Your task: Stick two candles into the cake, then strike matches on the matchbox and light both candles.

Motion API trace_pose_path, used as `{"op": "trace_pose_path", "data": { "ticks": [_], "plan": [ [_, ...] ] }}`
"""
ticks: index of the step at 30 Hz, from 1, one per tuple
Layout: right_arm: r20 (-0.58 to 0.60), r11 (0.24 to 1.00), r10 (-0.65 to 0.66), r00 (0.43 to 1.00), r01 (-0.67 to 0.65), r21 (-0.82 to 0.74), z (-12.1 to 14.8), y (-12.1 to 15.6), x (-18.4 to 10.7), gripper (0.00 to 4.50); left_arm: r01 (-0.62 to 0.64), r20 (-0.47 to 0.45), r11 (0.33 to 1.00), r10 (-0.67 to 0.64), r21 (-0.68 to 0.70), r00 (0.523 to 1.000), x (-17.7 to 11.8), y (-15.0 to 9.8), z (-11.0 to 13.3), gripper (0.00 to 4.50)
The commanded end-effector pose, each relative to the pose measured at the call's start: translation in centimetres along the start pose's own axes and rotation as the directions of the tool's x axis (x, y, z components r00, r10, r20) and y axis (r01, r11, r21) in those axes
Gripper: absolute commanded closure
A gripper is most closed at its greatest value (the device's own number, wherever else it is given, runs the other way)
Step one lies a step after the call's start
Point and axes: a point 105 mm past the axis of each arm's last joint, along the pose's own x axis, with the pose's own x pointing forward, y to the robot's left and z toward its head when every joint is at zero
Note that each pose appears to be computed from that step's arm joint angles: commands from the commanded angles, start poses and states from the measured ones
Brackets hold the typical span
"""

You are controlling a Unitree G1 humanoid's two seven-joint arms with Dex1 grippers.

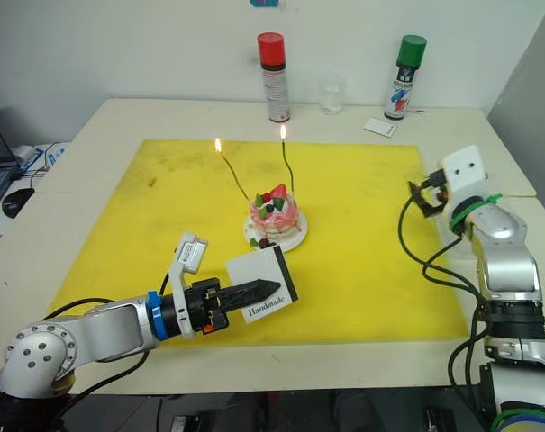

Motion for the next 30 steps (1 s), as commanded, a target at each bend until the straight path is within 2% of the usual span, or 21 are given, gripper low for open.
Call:
{"op": "trace_pose_path", "data": {
  "ticks": [1, 4, 6, 9, 12, 18, 23, 30],
  "plan": [
    [0.098, 0.942, 0.336, 0.937, -0.331, -0.056, 3.0, 4.5, -1.0, 0.04, 0.025, -0.061, 0.999, -0.024, 0.022, 0.998, 0.0, -0.1, -0.6, 4.50],
    [0.122, 0.822, 0.568, 0.814, -0.568, -0.035, 3.3, 7.8, -3.0, 0.04, 0.025, -0.061, 1.000, -0.024, 0.013, 0.998, 0.2, 0.4, -0.1, 4.50],
    [0.125, 0.734, 0.678, 0.725, -0.677, -0.059, 3.5, 9.4, -4.4, 0.04, 0.017, -0.070, 1.000, -0.016, 0.006, 0.997, 0.4, 0.8, 0.0, 4.50],
    [0.090, 0.598, 0.802, 0.591, -0.790, -0.138, 3.3, 11.7, -6.5, 0.04, -0.011, -0.090, 1.000, 0.008, -0.026, 0.996, 0.9, 1.8, -0.2, 4.50],
    [0.071, 0.507, 0.861, 0.503, -0.839, -0.198, 3.3, 13.3, -7.7, 0.04, -0.008, -0.071, 0.996, 0.002, -0.086, 0.997, 1.6, 2.1, 0.4, 4.50],
    [0.072, 0.456, 0.888, 0.454, -0.849, -0.266, 4.0, 15.3, -7.9, 0.04, -0.039, -0.133, 0.985, 0.017, -0.168, 0.991, 3.0, 3.0, -0.3, 4.50],
    [0.084, 0.470, 0.881, 0.466, -0.841, -0.269, 4.2, 15.5, -7.6, 0.04, -0.051, -0.167, 0.973, 0.013, -0.225, 0.986, 3.7, 3.4, -0.4, 4.50],
    [0.092, 0.493, 0.868, 0.487, -0.830, -0.261, 3.9, 15.4, -7.3, 0.04, -0.093, -0.215, 0.967, 0.042, -0.236, 0.976, 3.9, 4.4, -0.2, 4.50]
  ]
}}
